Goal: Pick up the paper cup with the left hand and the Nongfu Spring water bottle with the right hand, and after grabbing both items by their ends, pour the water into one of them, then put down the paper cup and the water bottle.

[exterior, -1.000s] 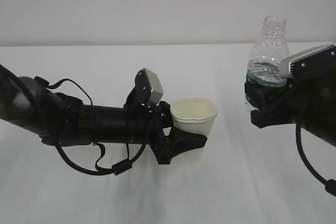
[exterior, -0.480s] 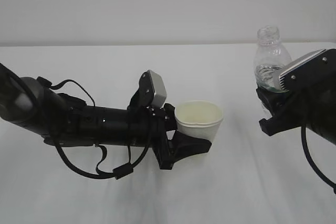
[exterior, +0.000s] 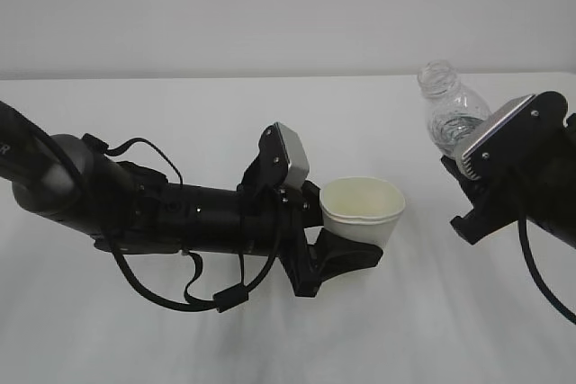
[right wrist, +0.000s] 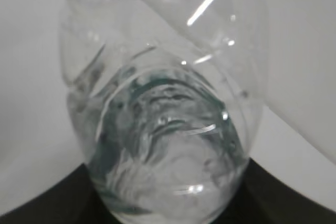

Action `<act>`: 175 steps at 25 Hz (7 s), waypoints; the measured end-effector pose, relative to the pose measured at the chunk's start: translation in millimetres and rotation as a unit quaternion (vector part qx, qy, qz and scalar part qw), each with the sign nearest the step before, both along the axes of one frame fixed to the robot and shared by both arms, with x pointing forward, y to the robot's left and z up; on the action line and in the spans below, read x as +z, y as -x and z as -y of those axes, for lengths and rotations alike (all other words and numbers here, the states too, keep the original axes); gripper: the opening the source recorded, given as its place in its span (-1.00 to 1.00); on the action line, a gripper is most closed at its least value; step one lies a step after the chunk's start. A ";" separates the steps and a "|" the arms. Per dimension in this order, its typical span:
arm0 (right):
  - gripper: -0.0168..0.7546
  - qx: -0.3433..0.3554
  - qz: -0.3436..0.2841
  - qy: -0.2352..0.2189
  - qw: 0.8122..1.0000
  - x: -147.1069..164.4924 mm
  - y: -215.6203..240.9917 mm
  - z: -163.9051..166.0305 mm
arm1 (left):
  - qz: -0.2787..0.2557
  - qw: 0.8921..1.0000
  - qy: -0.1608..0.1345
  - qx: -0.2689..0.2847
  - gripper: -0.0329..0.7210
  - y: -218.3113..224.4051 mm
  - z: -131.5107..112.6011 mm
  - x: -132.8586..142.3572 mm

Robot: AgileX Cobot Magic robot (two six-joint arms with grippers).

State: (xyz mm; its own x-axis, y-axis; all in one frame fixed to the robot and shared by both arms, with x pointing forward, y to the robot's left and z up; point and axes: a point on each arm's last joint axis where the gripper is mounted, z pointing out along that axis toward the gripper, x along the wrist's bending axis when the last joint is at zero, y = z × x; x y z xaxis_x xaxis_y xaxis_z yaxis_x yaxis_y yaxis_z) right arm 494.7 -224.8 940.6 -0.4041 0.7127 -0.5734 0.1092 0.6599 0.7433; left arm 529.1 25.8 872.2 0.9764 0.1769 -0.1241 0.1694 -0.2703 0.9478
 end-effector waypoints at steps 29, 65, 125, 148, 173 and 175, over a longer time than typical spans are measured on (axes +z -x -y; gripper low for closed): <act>0.06 -0.006 0.069 0.134 0.988 7.2 -4.3 8.6 | 0.013 0.998 0.055 0.018 0.30 -6.1 3.9 -7.8; 0.06 0.055 0.085 0.294 0.951 4.4 -3.4 8.3 | 0.017 0.999 0.032 0.014 0.28 -2.6 15.2 -10.2; 0.06 0.111 0.114 0.418 0.894 4.3 -3.0 6.3 | 0.014 0.999 0.032 0.015 0.27 -2.4 15.2 -11.5; 0.06 0.111 0.123 0.424 0.891 5.6 -3.4 6.2 | 0.013 0.999 0.032 0.015 0.27 -2.4 15.2 -11.9; 0.06 0.112 0.125 0.429 0.888 5.9 -3.5 6.2 | 0.012 0.999 0.032 0.015 0.27 -2.3 15.1 -12.5; 0.06 0.112 0.125 0.430 0.887 5.9 -3.5 6.2 | 0.012 0.999 0.032 0.015 0.27 -2.3 15.1 -12.5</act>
State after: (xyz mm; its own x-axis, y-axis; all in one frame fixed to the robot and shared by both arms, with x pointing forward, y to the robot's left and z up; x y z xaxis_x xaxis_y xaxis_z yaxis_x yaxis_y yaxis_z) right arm 498.2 -231.0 946.6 -0.2636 -0.1133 -0.9580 -0.1941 0.9790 -0.0623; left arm 531.4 10.7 859.7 0.9736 0.1984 -0.1126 0.1536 -0.2051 0.9666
